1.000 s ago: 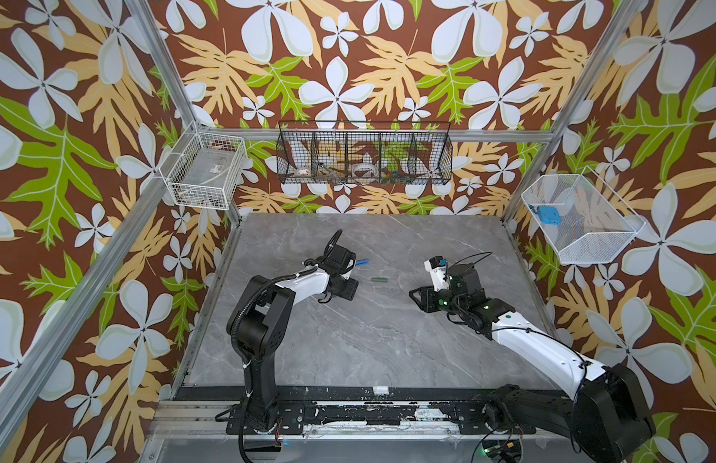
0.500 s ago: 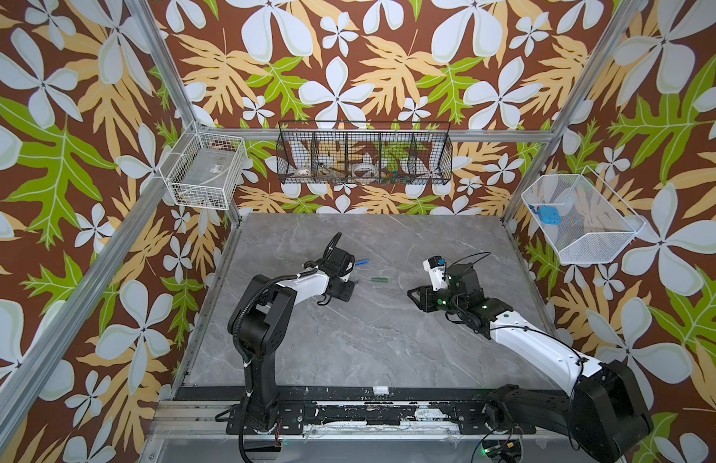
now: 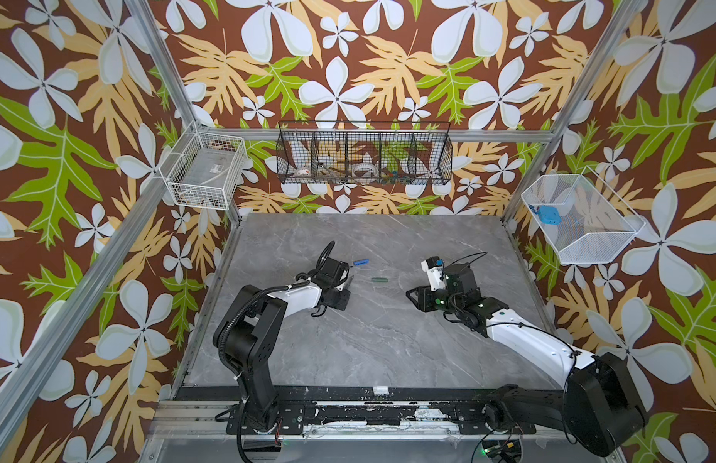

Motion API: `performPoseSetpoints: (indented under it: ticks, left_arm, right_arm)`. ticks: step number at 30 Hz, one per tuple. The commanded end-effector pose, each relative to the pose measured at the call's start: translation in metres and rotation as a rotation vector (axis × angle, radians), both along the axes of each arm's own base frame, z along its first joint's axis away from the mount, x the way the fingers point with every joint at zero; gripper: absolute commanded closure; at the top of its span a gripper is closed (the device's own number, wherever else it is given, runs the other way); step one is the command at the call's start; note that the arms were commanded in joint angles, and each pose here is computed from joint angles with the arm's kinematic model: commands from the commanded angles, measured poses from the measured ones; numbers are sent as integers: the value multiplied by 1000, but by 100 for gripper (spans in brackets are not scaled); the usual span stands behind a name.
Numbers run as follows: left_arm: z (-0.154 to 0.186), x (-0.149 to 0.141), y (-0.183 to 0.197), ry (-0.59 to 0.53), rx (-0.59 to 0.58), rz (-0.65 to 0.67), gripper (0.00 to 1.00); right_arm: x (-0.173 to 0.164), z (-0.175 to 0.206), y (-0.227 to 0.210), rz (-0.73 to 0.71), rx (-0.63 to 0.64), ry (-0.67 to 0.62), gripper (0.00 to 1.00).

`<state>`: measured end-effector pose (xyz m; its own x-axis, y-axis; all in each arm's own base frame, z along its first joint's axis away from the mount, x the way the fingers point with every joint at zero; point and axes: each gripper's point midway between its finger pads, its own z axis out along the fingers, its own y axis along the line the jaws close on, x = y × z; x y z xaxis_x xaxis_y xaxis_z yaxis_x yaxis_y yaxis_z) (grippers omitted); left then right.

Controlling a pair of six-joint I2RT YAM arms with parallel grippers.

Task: Insert pens into pen caps
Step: Pick up a pen from the center of the table.

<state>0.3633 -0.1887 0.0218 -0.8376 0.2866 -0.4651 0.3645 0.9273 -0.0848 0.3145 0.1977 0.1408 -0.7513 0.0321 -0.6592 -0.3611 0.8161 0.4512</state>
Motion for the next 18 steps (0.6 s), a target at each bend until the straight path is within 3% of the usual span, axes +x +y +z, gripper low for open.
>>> performPoseSetpoints:
  ticks: [1, 7, 14, 18]
  left_arm:
    - [3, 5, -10, -1, -42, -13, 82]
    - [-2, 12, -7, 15, -1, 1, 81]
    - [-5, 7, -7, 25, -10, -4, 100]
    - [14, -1, -19, 7, -85, -40, 100]
  right_arm:
    - [3, 7, 5, 10, 26, -17, 59]
    - [1, 10, 1, -1, 18, -27, 59]
    - [0, 3, 1, -7, 16, -6, 58]
    - [2, 0, 5, -25, 53, 26, 58]
